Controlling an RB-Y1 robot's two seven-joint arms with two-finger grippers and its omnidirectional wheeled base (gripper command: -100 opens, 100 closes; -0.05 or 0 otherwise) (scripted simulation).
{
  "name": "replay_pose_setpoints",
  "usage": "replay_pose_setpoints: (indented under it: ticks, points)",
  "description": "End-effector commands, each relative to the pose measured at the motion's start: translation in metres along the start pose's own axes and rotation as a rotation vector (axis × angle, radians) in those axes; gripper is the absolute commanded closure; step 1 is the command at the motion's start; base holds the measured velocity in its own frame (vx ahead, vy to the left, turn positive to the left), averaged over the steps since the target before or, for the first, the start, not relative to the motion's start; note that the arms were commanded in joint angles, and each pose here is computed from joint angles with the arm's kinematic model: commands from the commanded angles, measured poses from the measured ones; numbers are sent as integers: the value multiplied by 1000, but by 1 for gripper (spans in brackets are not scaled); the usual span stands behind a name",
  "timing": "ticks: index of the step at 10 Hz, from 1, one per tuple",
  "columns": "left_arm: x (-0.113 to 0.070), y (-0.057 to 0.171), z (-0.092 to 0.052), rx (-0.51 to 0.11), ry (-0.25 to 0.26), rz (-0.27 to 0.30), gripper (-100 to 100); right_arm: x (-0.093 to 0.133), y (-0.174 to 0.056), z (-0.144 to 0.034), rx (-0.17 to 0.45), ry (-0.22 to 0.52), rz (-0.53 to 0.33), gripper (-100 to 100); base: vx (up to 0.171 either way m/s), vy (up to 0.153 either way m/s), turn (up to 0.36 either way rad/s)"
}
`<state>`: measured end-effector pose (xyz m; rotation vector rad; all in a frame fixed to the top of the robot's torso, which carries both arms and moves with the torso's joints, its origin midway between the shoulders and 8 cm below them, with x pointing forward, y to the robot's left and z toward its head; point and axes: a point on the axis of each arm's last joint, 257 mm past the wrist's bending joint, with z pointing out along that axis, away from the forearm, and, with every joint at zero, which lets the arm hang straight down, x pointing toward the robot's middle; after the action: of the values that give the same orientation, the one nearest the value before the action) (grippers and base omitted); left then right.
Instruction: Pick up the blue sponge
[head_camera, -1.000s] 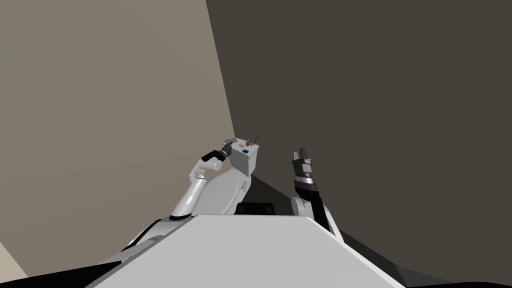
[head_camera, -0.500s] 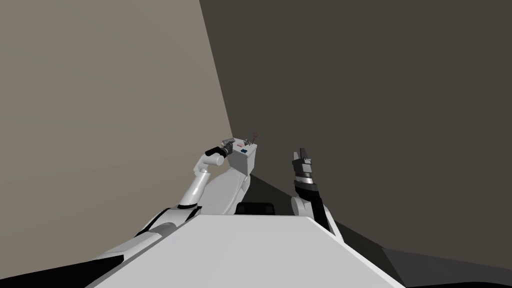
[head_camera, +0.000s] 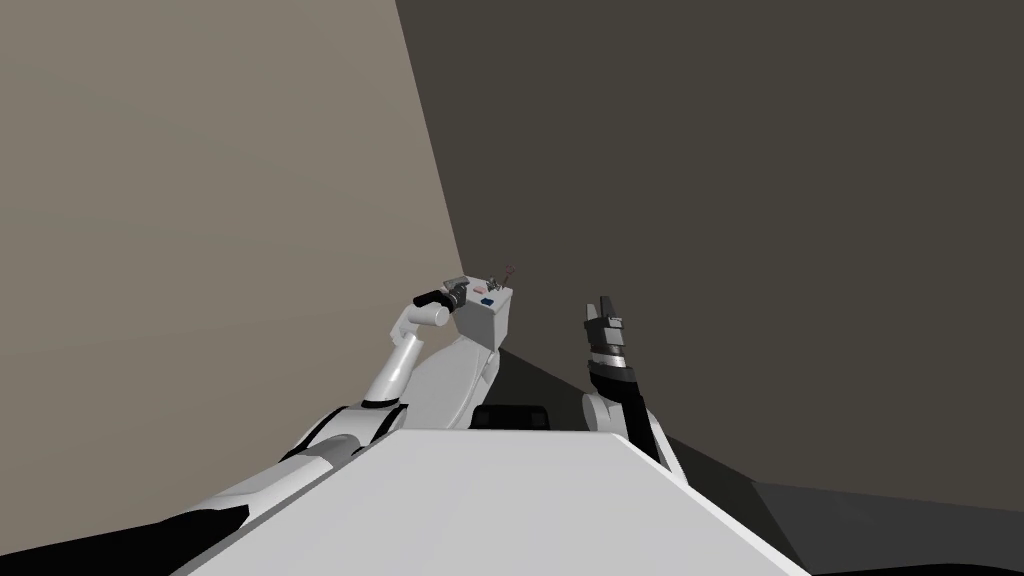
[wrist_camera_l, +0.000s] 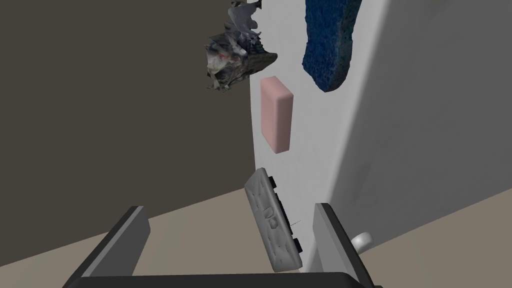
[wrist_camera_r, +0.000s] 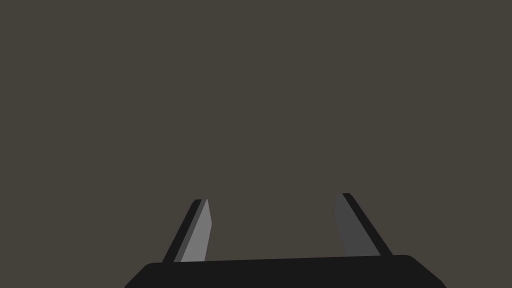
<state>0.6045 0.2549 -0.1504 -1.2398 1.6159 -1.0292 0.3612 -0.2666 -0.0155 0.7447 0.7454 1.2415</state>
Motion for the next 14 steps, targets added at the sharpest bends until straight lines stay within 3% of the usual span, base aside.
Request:
replay_pose_setpoints:
  ticks: [1,5,9,14]
  points:
    - [0,0,0,0,0,0,-100,0,0,0,0,0,0,0,10,-11,34]
    - [0,0,0,0,0,0,-100,0,0,0,0,0,0,0,-2,2,-5]
    - [-14,27,-1,-121,4,41,-100,0,0,0,0,0,0,0,6,-6,18]
    - [-13,27,-1,-124,4,41,-100,0,0,0,0,0,0,0,2,-2,6]
